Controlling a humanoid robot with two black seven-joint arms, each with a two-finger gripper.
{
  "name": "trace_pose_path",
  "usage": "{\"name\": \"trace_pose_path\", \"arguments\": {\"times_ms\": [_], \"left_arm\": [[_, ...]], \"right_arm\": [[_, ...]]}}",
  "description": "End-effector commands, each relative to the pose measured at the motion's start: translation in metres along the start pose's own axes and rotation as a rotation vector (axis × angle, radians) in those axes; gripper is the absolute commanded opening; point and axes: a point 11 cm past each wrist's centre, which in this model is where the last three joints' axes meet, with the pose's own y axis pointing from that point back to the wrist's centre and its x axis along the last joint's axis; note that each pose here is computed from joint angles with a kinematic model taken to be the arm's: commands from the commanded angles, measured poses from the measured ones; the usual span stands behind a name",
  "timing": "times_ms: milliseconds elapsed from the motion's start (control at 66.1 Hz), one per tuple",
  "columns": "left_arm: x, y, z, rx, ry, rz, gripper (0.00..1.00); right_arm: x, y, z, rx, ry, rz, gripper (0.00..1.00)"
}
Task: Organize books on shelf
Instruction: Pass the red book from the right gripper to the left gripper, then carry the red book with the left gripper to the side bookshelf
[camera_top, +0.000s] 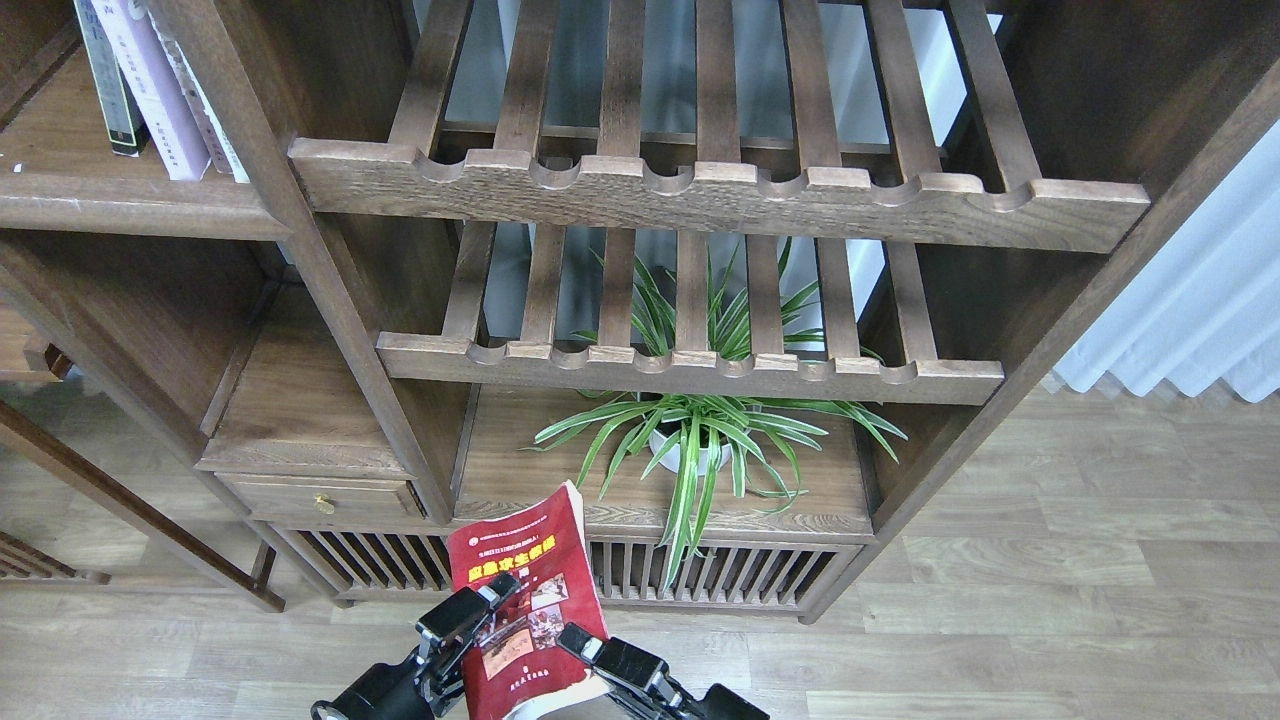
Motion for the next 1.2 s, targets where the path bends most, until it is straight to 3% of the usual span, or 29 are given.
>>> {"name": "trace_pose_path", "arguments": {"times_ms": [0, 121, 167, 484, 606, 651, 696, 711, 727, 742, 772, 787, 908, 1181], "left_arm": [[0.001, 0.003, 0.003, 0.002, -0.01, 0.007, 0.26], [0.002, 0.004, 0.004, 0.001, -0.012, 0.009, 0.2], [0.003, 0.008, 0.009, -0.001, -0.025, 0.019, 0.12], [0.012, 0.03, 0.032, -0.013, -0.078, 0.074, 0.07], [0.013, 0.037, 0.04, -0.017, -0.096, 0.088, 0.07], [0.012, 0.038, 0.042, -0.02, -0.101, 0.089, 0.07], [0.011, 0.038, 0.044, -0.022, -0.103, 0.087, 0.07], [0.01, 0.038, 0.044, -0.023, -0.103, 0.085, 0.07], [0.01, 0.038, 0.044, -0.023, -0.103, 0.085, 0.07], [0.01, 0.038, 0.045, -0.024, -0.106, 0.086, 0.06], [0.01, 0.039, 0.046, -0.027, -0.107, 0.087, 0.06], [0.01, 0.04, 0.048, -0.03, -0.11, 0.088, 0.06], [0.006, 0.046, 0.062, -0.044, -0.134, 0.09, 0.05], [-0.057, 0.103, 0.155, -0.183, -0.365, 0.063, 0.05]], "right_arm": [[0.0, 0.0, -0.001, 0.002, 0.0, 0.0, 0.06], [0.0, 0.0, -0.002, 0.005, 0.0, 0.001, 0.06], [0.0, 0.0, -0.003, 0.01, 0.0, 0.001, 0.06], [0.002, 0.001, -0.006, 0.018, 0.0, 0.005, 0.06], [0.001, 0.001, -0.006, 0.02, -0.001, 0.004, 0.11], [0.001, 0.001, -0.006, 0.022, -0.001, 0.004, 0.17], [0.001, 0.001, -0.005, 0.017, 0.001, 0.004, 0.33], [0.001, 0.0, -0.004, 0.011, 0.006, 0.003, 0.49], [0.0, 0.0, -0.004, 0.009, 0.009, 0.002, 0.55], [0.0, -0.001, -0.004, 0.001, 0.016, 0.001, 0.7], [-0.001, -0.002, -0.004, -0.001, 0.027, -0.001, 0.87], [-0.001, -0.003, -0.005, -0.004, 0.041, 0.001, 1.0], [0.0, -0.003, -0.003, -0.014, 0.056, 0.005, 1.0], [0.004, -0.001, -0.009, -0.004, 0.062, 0.021, 1.0]]}}
